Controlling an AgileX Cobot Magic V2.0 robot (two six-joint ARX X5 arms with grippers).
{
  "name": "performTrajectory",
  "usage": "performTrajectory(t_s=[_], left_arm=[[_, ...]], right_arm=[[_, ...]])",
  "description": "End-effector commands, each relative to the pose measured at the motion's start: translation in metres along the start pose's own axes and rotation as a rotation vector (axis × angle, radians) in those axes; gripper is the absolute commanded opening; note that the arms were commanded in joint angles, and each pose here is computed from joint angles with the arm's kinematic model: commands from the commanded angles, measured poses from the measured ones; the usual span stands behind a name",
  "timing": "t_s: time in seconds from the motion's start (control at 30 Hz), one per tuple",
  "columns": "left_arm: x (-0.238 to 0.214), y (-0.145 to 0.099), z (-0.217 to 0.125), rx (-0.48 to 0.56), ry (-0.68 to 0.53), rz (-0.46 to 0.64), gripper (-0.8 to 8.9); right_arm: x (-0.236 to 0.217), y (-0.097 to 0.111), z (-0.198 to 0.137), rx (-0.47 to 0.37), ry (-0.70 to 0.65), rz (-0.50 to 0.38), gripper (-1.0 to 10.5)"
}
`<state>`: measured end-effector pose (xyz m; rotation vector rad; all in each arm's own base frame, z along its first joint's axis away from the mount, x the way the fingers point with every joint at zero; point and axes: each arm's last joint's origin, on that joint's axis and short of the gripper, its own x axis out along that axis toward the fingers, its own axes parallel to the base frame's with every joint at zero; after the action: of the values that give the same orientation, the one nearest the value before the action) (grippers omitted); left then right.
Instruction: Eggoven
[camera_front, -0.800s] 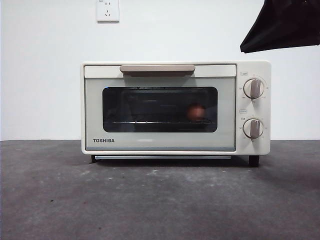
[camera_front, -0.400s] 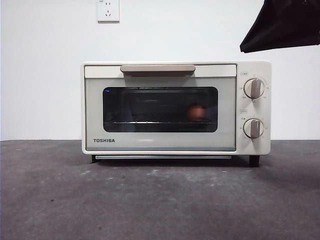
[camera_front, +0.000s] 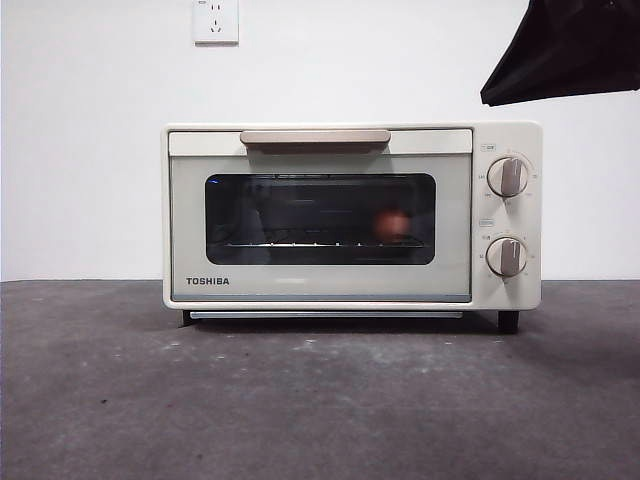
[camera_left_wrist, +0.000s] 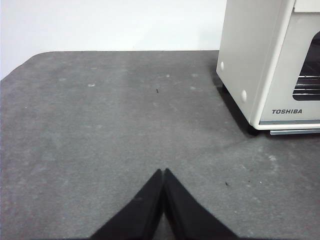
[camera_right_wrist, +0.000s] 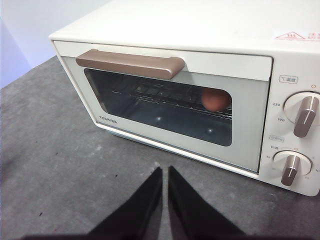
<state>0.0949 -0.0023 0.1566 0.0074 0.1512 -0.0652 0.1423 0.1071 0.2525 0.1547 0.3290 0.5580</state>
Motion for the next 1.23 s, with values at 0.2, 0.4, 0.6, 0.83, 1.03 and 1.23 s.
performTrajectory(t_s=[0.2, 0.4, 0.6, 0.83, 1.03, 1.23], left_arm=[[0.002, 0.000, -0.008, -0.007, 0.030, 0.000, 0.06], [0.002, 0.000, -0.008, -0.007, 0.030, 0.000, 0.06], [0.002, 0.000, -0.008, -0.007, 0.030, 0.000, 0.06], [0.002, 0.000, -0.008, -0.007, 0.030, 0.000, 0.06], [0.002, 0.000, -0.008, -0.007, 0.030, 0.000, 0.06], [0.002, 0.000, -0.008, -0.007, 0.030, 0.000, 0.06]], right_arm=[[0.000, 0.002, 0.002, -0.014, -0.005, 0.012, 0.0], [-0.021, -0.014, 0.011, -0.072, -0.080, -0.090, 0.0], [-0.046, -0.047, -0.004, -0.047, -0.155, -0.197, 0.0], [-0.071, -0.071, -0.036, -0.105, -0.267, -0.415, 0.0], [-0.076, -0.079, -0.063, -0.137, -0.316, -0.489, 0.0], [-0.071, -0.085, -0.087, -0.132, -0.313, -0.500, 0.0]])
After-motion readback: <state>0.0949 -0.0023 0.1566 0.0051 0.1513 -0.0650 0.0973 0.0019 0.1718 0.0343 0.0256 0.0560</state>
